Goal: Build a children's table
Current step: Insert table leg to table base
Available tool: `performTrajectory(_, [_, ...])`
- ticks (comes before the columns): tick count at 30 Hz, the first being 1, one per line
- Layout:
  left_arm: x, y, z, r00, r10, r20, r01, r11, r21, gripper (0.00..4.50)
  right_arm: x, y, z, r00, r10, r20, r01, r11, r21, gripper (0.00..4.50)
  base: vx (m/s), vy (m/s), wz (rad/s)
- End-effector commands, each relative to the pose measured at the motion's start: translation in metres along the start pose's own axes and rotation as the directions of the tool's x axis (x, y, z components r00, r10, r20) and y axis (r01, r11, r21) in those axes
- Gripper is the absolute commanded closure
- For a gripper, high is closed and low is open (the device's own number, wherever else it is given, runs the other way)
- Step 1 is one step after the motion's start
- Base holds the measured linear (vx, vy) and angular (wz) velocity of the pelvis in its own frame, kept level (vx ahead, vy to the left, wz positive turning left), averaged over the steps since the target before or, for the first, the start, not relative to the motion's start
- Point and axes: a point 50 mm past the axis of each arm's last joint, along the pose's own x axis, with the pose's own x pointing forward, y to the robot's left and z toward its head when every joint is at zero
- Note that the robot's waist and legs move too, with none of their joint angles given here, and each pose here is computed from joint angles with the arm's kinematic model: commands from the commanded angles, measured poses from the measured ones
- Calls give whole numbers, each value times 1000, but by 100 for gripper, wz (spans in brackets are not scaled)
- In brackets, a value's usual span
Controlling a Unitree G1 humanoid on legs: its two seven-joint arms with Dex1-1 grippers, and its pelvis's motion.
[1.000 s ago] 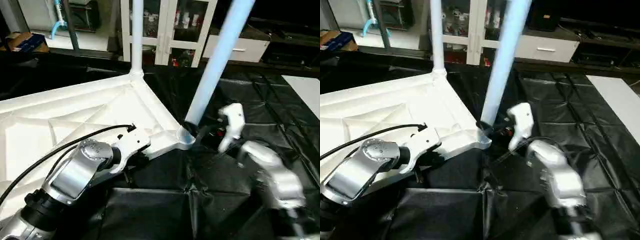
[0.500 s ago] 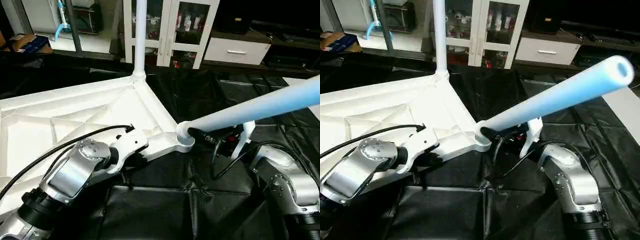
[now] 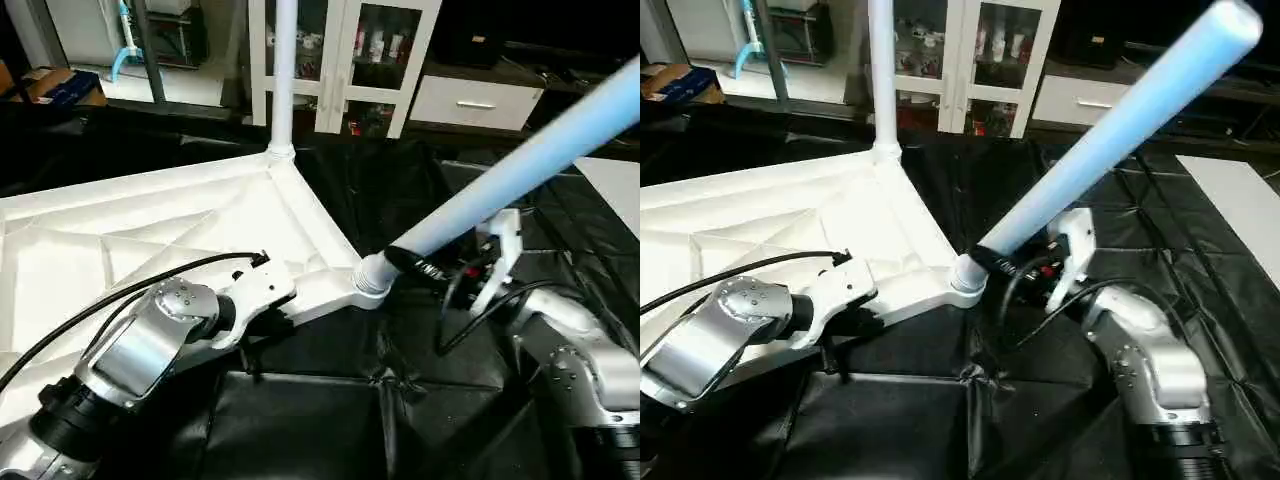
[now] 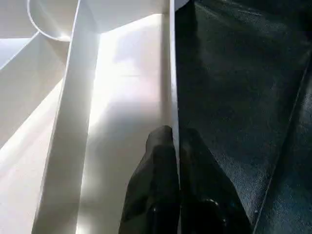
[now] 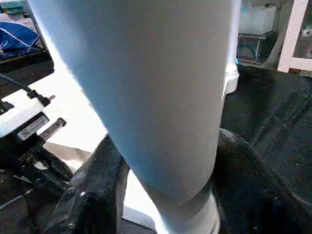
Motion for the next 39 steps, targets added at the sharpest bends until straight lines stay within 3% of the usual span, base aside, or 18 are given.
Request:
performTrajectory(1, [5, -4, -9, 999, -29, -39, 29, 1000, 10, 450, -2, -2, 10, 999, 22, 31, -21, 1000, -19, 239, 0, 0, 0])
performTrajectory(8, [5, -4, -2, 999, -52, 15, 50, 995, 84, 450, -2, -8, 18, 998, 16, 62, -15, 1000, -19, 268, 0, 0, 0])
performTrajectory(14, [-1, -1, 1, 990, -118, 77, 97, 968, 232, 450, -10, -23, 39, 994, 44, 103, -45, 999, 9, 272, 0, 0, 0])
performTrajectory(22, [-22, 6, 3, 951, -244, 192, 186, 942, 278, 450, -16, -35, 63, 991, 68, 114, -70, 997, 15, 272, 0, 0, 0])
performTrajectory(23, [-24, 9, 5, 949, -240, 205, 180, 945, 274, 422, -17, -36, 65, 991, 75, 112, -78, 997, 28, 272, 0, 0, 0])
performTrajectory(25, [-27, 13, 10, 942, -236, 237, 173, 951, 258, 394, -17, -36, 65, 991, 89, 102, -93, 995, 35, 272, 0, 0, 0])
performTrajectory(26, [-31, 17, 24, 917, -244, 315, 174, 957, 233, 394, -17, -33, 64, 990, 128, 59, -131, 989, 61, 272, 0, 0, 0])
performTrajectory(29, [-28, 15, 39, 895, -247, 370, 159, 954, 253, 371, -14, -27, 56, 985, 168, -35, -167, 986, 31, 272, 0, 0, 0])
performTrajectory(34, [-12, 5, 48, 883, -274, 382, 172, 944, 281, 318, -8, -20, 49, 980, 183, -77, -183, 983, 8, 272, 0, 0, 0])
performTrajectory(39, [3, -8, 43, 891, -311, 331, 216, 931, 294, 290, -6, -14, 46, 978, 190, -88, -191, 981, -11, 272, 0, 0, 0])
